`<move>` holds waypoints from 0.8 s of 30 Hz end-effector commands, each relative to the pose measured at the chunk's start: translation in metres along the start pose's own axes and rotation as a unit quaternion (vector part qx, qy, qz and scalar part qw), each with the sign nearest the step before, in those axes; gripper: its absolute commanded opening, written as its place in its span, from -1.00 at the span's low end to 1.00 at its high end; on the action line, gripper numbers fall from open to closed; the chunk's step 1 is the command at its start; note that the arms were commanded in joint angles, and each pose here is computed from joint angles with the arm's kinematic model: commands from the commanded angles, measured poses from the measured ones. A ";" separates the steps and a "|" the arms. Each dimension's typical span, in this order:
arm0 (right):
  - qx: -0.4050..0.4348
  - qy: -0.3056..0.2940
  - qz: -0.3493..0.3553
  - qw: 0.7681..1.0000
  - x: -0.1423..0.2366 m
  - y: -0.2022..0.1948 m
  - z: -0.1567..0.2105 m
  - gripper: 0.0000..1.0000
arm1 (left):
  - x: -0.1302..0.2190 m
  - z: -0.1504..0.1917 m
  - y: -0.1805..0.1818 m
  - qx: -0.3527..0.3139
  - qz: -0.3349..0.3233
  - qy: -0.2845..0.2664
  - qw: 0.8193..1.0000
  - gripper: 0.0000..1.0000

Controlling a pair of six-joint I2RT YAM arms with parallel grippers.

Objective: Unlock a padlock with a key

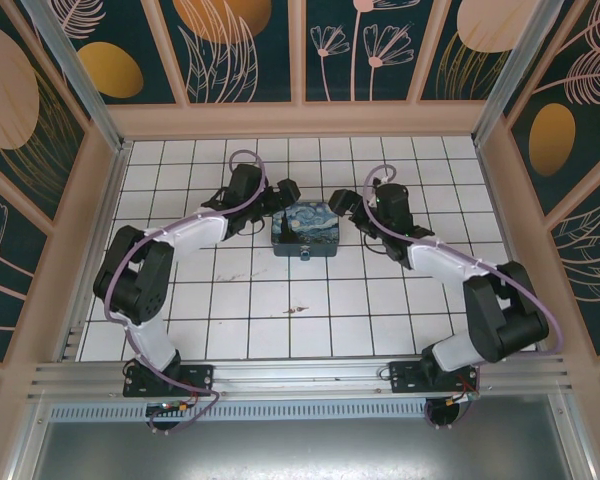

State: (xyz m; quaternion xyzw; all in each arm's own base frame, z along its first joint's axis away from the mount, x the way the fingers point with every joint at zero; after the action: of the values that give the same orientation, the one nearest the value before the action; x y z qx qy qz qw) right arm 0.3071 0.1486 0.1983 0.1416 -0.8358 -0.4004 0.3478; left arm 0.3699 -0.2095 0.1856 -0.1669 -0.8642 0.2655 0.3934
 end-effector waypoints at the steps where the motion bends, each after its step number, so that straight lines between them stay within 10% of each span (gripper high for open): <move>1: 0.016 0.000 0.019 1.000 0.014 -0.008 0.005 0.97 | 0.020 -0.014 -0.011 -0.023 -0.002 -0.029 0.999 0.98; 24: 0.249 0.238 -0.001 0.939 0.044 0.013 0.162 0.20 | 0.121 0.043 0.048 0.019 -0.044 -0.057 0.997 0.98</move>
State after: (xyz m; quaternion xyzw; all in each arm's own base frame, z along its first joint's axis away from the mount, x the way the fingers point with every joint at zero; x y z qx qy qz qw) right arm 0.1644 0.2226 0.1657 0.3192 -0.7978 -0.1650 0.4841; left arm 0.2729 -0.1343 0.2044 -0.1220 -0.8848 0.2641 0.3640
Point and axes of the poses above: each hand's point on the last joint's axis, 136 mm out from that joint toward the fingers, its own x axis back along the fingers, its own y axis along the line the jaws close on, z = x × y, the point moved 10 cm from there along x, back along the fingers, and after that the axes turned 7 degrees about -x, right-handed, at the moved point
